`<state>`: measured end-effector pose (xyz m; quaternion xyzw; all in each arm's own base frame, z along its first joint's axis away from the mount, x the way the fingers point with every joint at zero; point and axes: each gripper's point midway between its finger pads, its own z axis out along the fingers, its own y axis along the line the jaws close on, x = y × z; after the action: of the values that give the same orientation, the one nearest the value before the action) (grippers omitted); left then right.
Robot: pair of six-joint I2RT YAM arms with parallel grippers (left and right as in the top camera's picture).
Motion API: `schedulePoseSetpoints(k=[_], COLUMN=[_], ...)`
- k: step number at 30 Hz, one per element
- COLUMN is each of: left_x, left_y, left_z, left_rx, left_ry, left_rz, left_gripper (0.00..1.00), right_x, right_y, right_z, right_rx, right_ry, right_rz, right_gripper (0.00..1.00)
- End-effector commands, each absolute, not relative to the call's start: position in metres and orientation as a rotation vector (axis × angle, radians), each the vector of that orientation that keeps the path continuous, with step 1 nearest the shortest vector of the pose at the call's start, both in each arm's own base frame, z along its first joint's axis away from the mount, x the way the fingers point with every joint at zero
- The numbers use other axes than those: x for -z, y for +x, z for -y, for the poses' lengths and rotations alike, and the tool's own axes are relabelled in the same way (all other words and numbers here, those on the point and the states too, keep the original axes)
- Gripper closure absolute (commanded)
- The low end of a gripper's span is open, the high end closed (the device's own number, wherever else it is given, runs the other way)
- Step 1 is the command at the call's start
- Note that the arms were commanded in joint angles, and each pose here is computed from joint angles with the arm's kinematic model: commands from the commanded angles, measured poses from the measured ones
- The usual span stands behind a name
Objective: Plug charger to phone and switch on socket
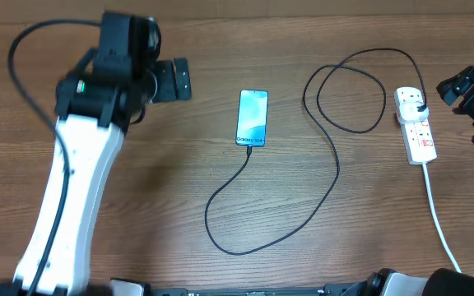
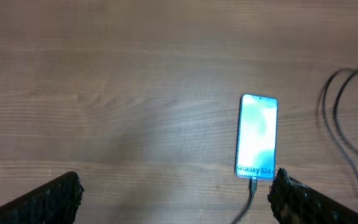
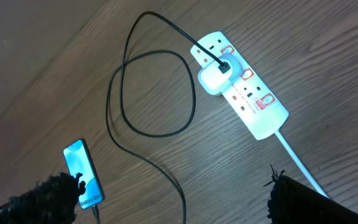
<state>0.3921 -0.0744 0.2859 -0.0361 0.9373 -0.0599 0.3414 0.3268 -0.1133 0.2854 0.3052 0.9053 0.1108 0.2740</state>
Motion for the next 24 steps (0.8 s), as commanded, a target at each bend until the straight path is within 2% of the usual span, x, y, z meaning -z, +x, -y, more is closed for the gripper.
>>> schedulePoseSetpoints(k=[1, 7, 16, 24], left_x=[-0.284, -0.283, -0.345, -0.370], left_y=[0.364, 0.342, 0.326, 0.277], left_z=[0.067, 0.062, 0.060, 0.049], left_rx=[0.110, 0.093, 0.179, 0.180], left_ry=[0.011, 0.125, 0.140, 0.157], left_rz=[-2.383, -2.161, -1.613, -1.205], left_gripper=[0.00, 0.00, 0.00, 0.00], right_x=[-0.291, -0.291, -0.291, -0.291], right_y=[0.328, 0.328, 0.328, 0.328], right_z=[0.115, 0.115, 0.115, 0.115], right_rx=[-0.284, -0.284, -0.284, -0.284], right_ry=[0.814, 0.814, 0.814, 0.814], right_rz=[-2.419, -2.419, -2.419, -2.419], right_gripper=[0.00, 0.00, 0.00, 0.00])
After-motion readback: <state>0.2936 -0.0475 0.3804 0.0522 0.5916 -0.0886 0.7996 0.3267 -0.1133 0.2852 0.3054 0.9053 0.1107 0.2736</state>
